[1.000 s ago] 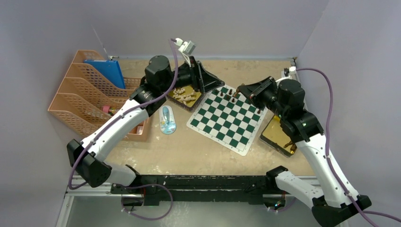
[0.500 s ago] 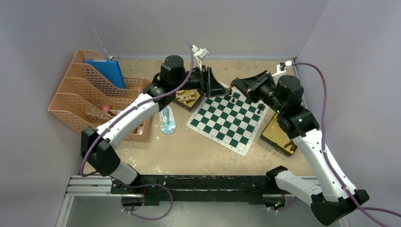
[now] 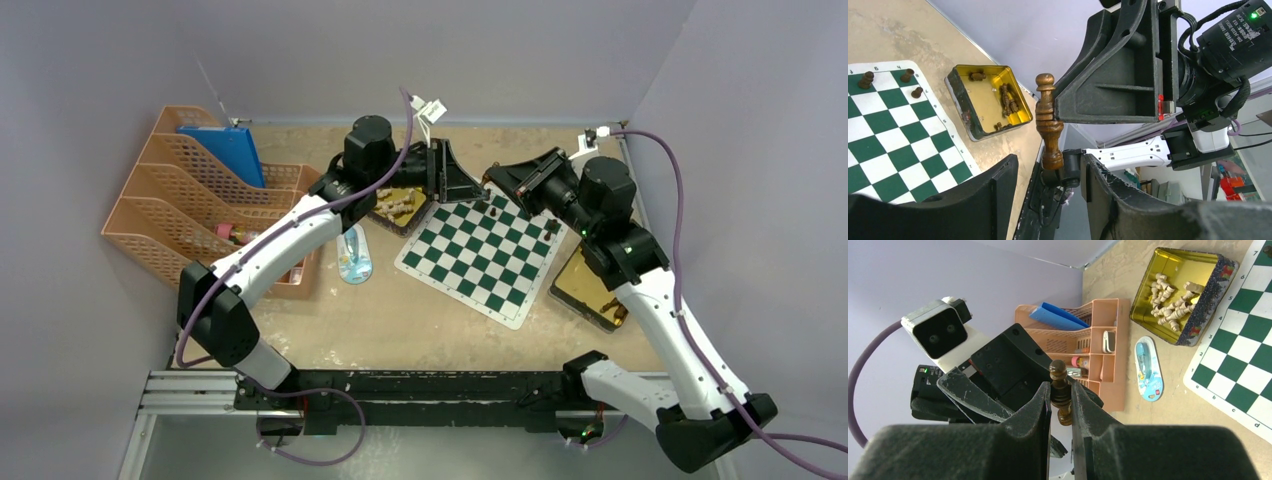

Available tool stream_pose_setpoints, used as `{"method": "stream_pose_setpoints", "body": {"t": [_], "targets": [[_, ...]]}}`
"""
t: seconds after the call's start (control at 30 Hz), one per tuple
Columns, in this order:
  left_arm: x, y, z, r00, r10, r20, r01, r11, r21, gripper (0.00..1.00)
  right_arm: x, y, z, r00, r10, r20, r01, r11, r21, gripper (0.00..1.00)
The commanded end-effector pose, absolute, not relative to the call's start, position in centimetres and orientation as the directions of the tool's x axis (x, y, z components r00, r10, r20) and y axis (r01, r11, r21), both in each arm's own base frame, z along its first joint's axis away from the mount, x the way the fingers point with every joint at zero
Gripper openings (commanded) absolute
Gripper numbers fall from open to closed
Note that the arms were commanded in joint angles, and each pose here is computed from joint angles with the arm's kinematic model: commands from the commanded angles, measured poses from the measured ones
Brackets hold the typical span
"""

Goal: Set up the chess pieces on the board
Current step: Place the chess piece on the chessboard.

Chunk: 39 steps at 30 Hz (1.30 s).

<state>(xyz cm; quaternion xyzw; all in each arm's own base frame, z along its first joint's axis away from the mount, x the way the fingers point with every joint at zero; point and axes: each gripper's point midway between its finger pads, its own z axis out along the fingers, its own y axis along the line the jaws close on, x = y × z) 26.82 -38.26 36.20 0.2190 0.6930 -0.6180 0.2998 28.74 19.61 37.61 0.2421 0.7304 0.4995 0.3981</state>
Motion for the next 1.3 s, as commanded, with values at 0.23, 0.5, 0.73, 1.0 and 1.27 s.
{"method": "stream_pose_setpoints", "body": {"t": [0.23,0.5,0.73,1.0,1.27], "targets": [[27.0,-38.5,39.2,-0.677,-0.105,-0.728,0.724,0.082,-0.685,0.25,27.9,20.3,39.9,-0.575,0.723,-0.384,-0.149,0.369,0.918,0.04],[26.7,-38.2,39.1,-0.648,-0.099,-0.755,0.752,0.074,-0.655,0.0,26.8,20.2,40.3,-0.581,0.69,-0.432,-0.204,0.39,0.898,0.17],[25.9,-37.9,38.8,-0.616,-0.083,-0.783,0.783,0.05,-0.621,0.0,26.1,20.1,40.5,-0.587,0.682,-0.436,-0.214,0.389,0.896,0.24],[25.2,-37.6,38.2,-0.578,-0.064,-0.814,0.813,0.037,-0.581,0.0,25.6,20.2,40.6,-0.598,0.665,-0.447,-0.232,0.39,0.891,0.31],[24.1,-37.0,38.0,-0.529,-0.042,-0.848,0.848,0.014,-0.53,0.0,25.6,20.3,40.8,-0.603,0.66,-0.448,-0.232,0.392,0.89,0.37]]}}
